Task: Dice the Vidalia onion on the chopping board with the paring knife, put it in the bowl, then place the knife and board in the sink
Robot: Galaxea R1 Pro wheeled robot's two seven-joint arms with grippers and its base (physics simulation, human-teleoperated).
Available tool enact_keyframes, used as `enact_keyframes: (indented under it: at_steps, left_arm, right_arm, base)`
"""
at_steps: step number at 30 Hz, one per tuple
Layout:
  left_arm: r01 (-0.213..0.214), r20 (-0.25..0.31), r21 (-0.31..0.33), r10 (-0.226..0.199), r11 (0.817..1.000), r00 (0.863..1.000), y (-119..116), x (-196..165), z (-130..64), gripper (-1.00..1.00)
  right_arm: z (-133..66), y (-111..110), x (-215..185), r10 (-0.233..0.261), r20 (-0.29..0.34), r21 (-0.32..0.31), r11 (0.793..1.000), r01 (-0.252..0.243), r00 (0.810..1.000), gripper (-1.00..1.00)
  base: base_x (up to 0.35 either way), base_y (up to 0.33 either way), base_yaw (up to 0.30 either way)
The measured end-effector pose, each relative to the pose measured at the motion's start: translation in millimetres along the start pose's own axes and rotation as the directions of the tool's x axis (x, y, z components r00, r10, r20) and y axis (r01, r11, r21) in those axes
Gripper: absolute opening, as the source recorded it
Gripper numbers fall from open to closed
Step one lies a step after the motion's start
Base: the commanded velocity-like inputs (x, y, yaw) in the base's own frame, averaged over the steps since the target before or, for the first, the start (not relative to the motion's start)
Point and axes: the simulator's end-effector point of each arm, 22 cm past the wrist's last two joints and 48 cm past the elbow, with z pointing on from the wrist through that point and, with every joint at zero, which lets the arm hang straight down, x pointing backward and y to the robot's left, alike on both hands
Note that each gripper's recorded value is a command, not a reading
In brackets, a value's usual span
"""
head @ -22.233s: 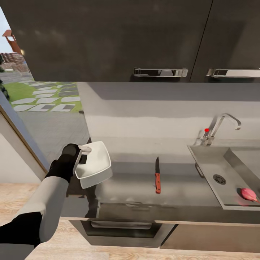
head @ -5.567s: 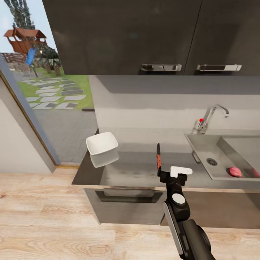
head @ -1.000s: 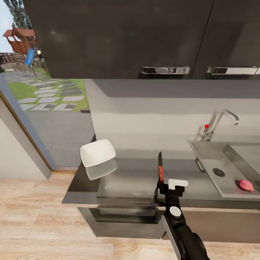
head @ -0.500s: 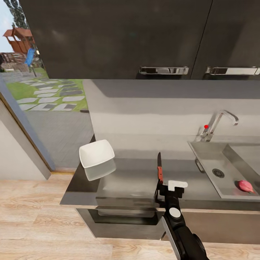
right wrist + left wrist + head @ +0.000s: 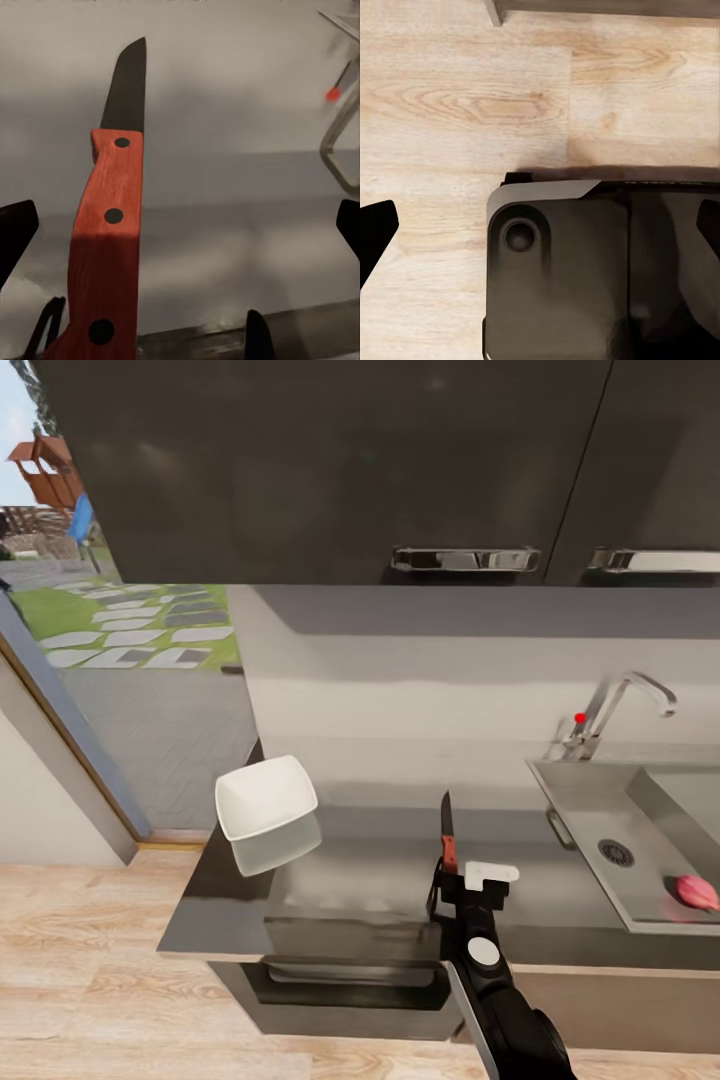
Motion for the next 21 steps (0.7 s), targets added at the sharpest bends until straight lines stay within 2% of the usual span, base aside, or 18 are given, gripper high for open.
enact_keyframes:
  at_steps: [21]
  left_arm:
    - [0.000, -0.002, 0.000, 0.000, 1.000, 1.000, 0, 1, 0.0, 1.00]
  right_arm:
    - [0.7, 1, 12, -0.006, -0.008, -0.003, 1.000, 0.006, 1.000, 1.00]
  base:
    - [0.005, 0.000, 0.000]
